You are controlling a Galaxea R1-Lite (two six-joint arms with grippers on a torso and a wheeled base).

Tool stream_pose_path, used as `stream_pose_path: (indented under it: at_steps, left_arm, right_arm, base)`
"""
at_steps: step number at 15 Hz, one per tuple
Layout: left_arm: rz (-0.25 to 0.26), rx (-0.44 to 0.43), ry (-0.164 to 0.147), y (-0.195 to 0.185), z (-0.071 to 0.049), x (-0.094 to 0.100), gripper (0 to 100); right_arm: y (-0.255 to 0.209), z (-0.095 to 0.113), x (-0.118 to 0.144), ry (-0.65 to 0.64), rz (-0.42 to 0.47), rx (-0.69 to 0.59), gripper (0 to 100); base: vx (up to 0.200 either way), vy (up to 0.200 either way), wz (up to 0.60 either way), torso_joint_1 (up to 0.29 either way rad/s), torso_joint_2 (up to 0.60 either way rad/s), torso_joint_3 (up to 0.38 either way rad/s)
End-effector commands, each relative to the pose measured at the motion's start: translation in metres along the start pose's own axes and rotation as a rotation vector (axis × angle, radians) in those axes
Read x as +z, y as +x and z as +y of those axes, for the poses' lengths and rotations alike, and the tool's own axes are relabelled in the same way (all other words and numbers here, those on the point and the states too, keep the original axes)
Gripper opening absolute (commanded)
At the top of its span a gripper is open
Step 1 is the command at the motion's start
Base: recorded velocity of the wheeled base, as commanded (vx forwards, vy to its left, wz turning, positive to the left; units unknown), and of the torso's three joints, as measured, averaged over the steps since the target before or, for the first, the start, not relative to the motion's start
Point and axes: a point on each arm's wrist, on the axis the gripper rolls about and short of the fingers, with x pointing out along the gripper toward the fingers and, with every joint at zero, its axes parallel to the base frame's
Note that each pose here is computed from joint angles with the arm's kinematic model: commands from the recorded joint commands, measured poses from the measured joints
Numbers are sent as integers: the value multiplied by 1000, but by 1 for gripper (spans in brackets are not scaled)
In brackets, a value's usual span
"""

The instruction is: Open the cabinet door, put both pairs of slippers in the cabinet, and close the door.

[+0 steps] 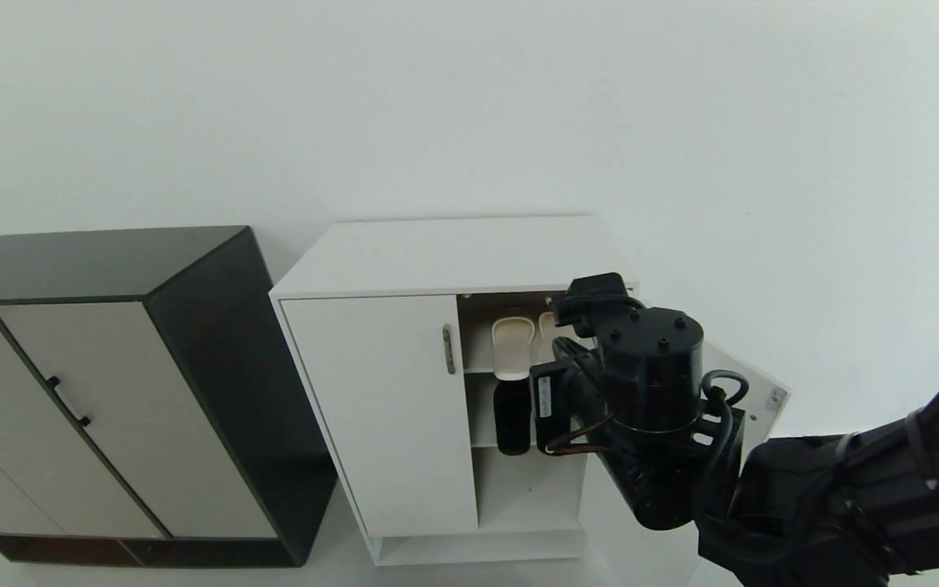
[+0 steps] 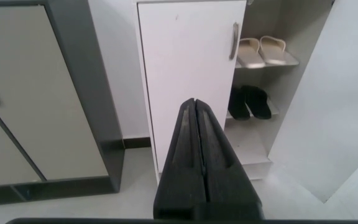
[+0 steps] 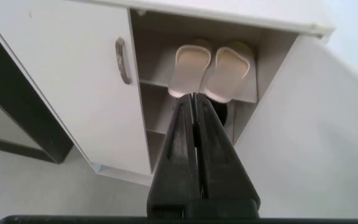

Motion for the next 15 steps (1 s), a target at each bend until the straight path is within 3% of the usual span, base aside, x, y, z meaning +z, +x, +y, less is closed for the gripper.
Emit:
stream_pose_path:
  at_steps: [1, 7, 13, 15]
  left_arm:
    - [0, 0, 0, 0, 0, 0, 0]
    - [0, 0, 0, 0, 0, 0, 0]
    - [0, 0, -2, 0, 0, 0, 0]
    - [0, 0, -2, 0, 0, 0, 0]
  right_arm:
    - [1, -1, -1, -8, 2, -3, 0]
    - [3, -4, -4, -21, 11, -11, 0]
    - [9, -15, -2, -21, 8, -46, 0]
    - [15, -23, 1, -20, 2, -72, 0]
  base:
    - [0, 0, 0, 124, -305, -173]
    - [0, 0, 0, 26, -52, -31]
    - [0, 0, -600, 6, -1, 2]
    - [0, 0, 0, 0, 0, 0]
